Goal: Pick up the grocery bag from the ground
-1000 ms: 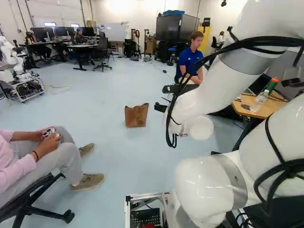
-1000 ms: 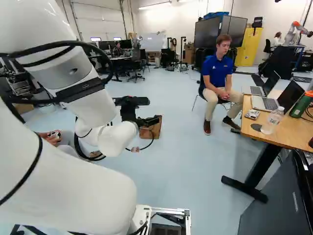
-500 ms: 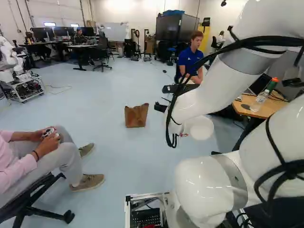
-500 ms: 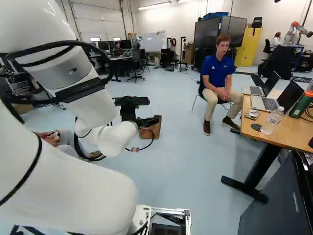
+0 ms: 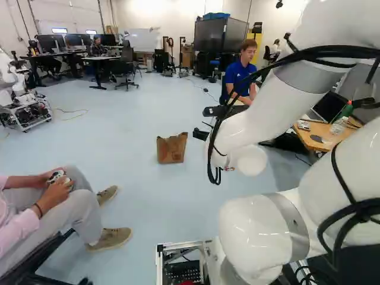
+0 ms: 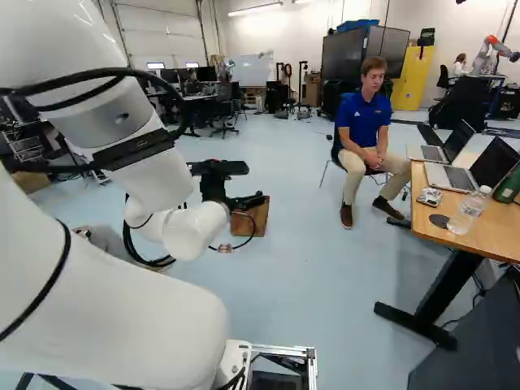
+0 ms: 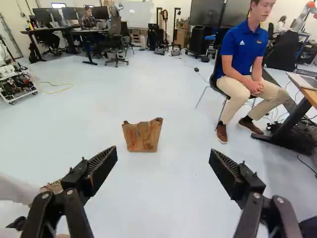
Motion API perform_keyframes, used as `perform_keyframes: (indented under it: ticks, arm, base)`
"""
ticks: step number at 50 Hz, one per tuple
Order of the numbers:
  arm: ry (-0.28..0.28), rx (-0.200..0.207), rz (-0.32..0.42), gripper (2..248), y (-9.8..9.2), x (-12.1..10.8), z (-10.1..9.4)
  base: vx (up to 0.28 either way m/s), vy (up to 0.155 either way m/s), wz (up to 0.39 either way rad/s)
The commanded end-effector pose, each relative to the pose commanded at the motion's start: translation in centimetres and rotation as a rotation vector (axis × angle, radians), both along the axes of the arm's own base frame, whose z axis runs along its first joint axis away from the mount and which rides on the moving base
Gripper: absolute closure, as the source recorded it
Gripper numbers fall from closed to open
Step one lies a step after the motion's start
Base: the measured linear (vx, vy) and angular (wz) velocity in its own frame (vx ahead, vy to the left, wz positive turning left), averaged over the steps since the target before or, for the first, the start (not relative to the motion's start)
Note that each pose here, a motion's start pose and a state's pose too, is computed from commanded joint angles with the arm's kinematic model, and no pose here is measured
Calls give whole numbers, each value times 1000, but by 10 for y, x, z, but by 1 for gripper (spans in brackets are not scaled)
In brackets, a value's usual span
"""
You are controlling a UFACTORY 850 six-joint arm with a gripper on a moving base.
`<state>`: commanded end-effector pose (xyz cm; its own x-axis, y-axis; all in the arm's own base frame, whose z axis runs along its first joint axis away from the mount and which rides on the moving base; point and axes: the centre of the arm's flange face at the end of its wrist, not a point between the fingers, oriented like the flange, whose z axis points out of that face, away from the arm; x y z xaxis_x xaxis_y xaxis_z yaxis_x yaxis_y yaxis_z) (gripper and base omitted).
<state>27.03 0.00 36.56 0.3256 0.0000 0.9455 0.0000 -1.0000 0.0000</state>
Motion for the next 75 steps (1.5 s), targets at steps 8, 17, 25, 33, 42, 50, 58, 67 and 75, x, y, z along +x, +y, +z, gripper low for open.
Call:
perform_keyframes:
  ticks: [8,17,25,33,42,50,58,67,75]
  arm:
    - [0,0,0,3,0,0,0]
    - [0,0,0,3,0,0,0]
    - [0,0,0,3,0,0,0]
    - [0,0,0,3,0,0,0]
    - [0,0,0,3,0,0,0]
    - [0,0,0,3,0,0,0]
    - [0,0,0,3,0,0,0]
    - [0,0,0,3,0,0,0]
    - [5,0,0,3,0,11,1]
  base:
    - [375,130,-46]
    - [405,143,-47]
    - [423,149,-50]
    - [428,139,-47]
    - [421,17,-27]
    - [415,9,-40]
    - [413,0,-41]
    - [413,-2,-38]
    - [384,2,-40]
